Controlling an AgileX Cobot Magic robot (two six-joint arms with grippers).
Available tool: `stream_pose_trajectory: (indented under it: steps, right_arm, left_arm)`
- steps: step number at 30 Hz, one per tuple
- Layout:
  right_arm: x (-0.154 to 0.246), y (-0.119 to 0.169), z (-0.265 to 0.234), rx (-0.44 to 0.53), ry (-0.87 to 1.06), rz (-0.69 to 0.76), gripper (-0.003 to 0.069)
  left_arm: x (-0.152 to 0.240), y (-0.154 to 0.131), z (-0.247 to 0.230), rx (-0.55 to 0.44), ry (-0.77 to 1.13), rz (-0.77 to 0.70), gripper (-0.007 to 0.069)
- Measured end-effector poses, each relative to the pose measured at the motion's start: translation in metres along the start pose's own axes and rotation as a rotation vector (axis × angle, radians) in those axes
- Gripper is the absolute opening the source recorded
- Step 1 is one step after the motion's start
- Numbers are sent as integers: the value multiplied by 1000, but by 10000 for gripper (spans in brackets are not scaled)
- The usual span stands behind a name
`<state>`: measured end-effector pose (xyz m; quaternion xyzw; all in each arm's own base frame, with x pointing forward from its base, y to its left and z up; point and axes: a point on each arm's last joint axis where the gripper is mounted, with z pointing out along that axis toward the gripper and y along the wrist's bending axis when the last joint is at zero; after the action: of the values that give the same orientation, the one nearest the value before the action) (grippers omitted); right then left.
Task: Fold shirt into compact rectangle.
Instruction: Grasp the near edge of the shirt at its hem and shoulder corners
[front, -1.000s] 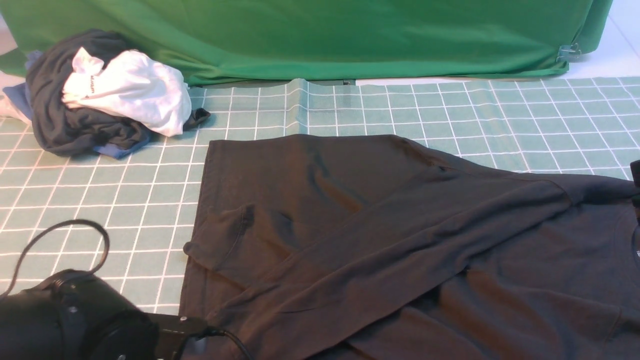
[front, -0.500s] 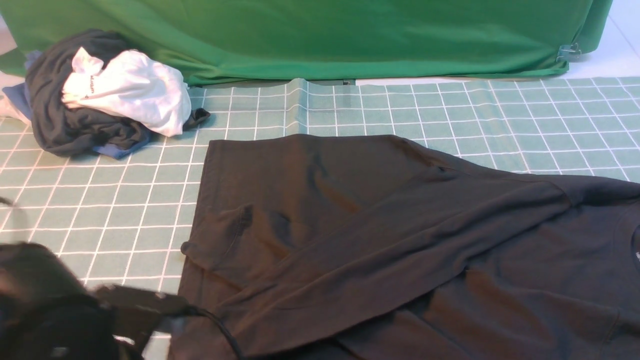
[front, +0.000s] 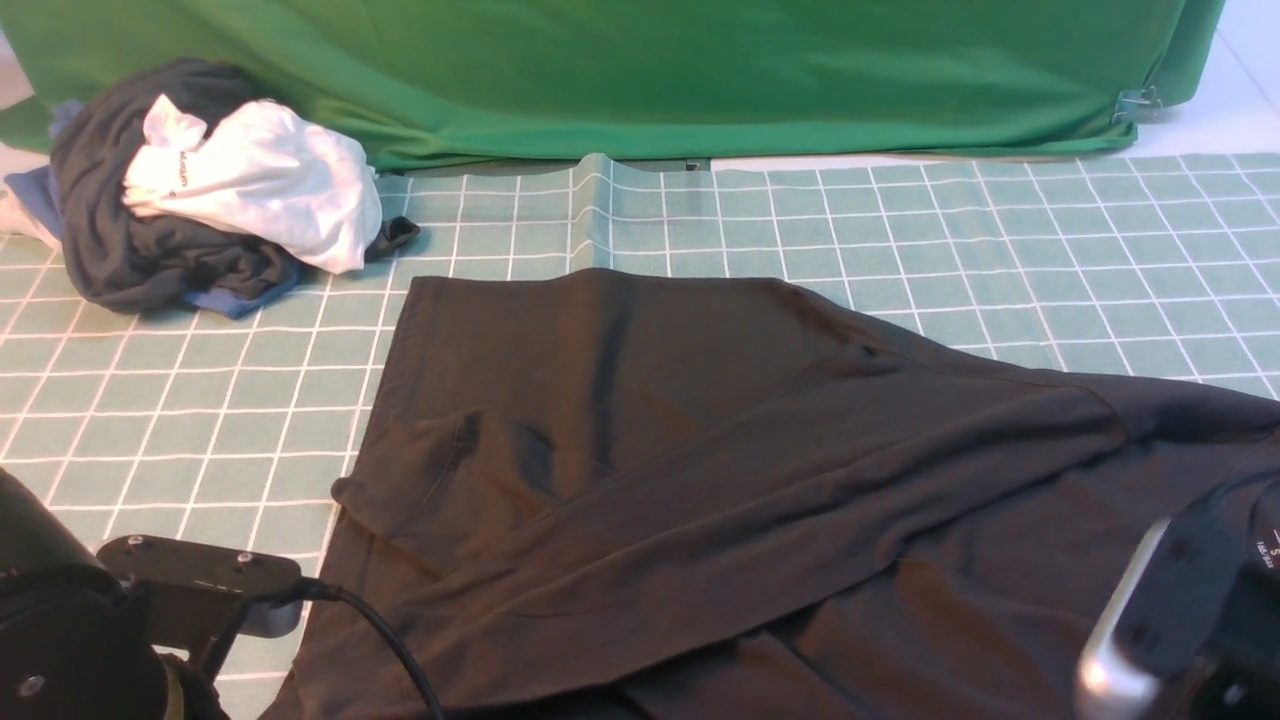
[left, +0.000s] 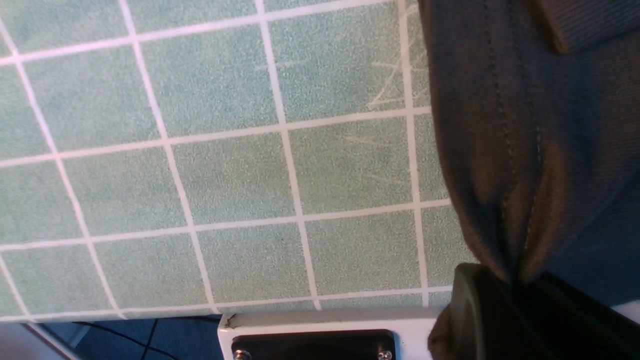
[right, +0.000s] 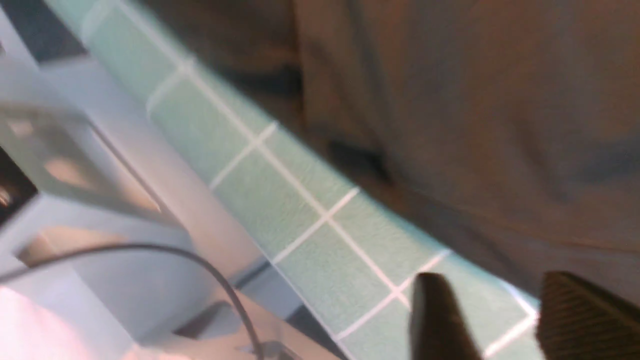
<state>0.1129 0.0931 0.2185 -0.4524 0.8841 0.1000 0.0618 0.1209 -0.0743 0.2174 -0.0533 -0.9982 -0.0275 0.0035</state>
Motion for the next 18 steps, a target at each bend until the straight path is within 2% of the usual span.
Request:
stream_pose_trajectory:
  steps: [4,11,15,18]
  right_arm:
    - [-7,5,23,15,7,-89,419]
    - [-19,9,53,49,112,-208,438]
    - [-22,7,76,62,221,-250,391]
    - [-26,5,79,77,243,-239,269]
  left_arm:
    - [0,0,0,-3,-1,1,10]
    - [0,0,0,-3,-1,1,10]
    - [-2,-1,0,9,-22,-12,10]
    - [-3,-1,0,13,-30,-31,10]
